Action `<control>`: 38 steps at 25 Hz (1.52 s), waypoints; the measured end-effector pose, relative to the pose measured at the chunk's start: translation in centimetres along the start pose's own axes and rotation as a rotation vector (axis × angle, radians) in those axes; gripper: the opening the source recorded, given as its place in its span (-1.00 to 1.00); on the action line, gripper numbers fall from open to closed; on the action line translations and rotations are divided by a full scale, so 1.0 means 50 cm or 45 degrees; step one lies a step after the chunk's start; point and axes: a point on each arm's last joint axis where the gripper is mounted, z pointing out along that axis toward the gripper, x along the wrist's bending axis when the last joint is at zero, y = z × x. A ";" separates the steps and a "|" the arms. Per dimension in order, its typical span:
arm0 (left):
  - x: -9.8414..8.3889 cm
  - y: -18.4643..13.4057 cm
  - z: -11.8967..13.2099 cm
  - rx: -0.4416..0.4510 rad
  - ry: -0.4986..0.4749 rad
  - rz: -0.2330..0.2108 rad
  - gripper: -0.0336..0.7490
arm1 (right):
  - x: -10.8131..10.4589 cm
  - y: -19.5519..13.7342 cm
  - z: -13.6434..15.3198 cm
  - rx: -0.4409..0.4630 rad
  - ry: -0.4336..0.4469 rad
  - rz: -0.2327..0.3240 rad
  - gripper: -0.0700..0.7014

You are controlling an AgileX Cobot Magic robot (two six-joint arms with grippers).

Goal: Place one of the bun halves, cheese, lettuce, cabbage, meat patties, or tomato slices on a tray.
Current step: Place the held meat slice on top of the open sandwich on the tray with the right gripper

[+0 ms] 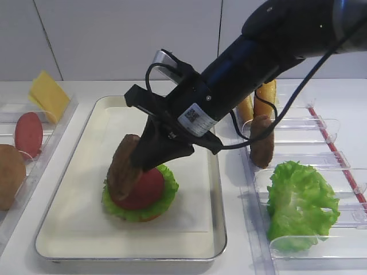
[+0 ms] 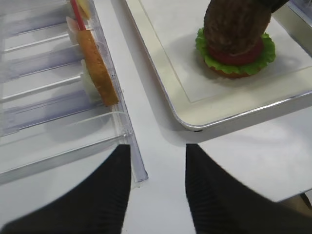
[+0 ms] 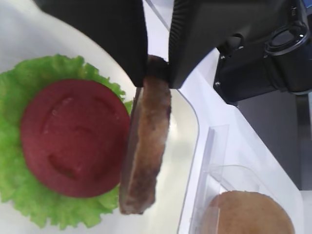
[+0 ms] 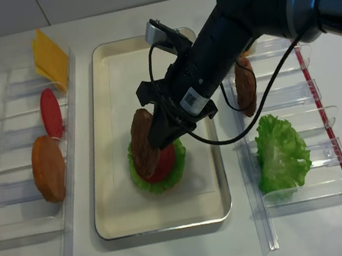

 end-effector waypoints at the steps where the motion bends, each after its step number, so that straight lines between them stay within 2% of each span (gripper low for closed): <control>1: 0.000 0.000 0.000 0.000 0.000 0.000 -0.23 | 0.002 0.001 0.000 -0.006 0.015 -0.006 -0.44; 4: 0.000 0.000 0.000 0.000 0.000 0.000 -0.23 | 0.004 0.003 0.002 -0.015 0.042 -0.011 -0.44; 12: 0.000 0.000 0.000 0.000 0.000 0.000 -0.23 | -0.017 0.004 0.021 0.035 0.029 0.007 -0.44; 21: 0.000 0.000 0.000 0.000 0.000 0.000 -0.23 | -0.032 0.001 0.022 0.068 -0.066 0.020 -0.44; 35: 0.000 0.000 0.000 0.000 0.000 0.000 -0.24 | -0.043 0.001 0.020 0.066 -0.150 0.050 -0.44; 38: 0.000 0.000 0.000 0.000 0.000 0.000 -0.24 | -0.045 0.001 0.020 0.068 -0.163 0.045 -0.31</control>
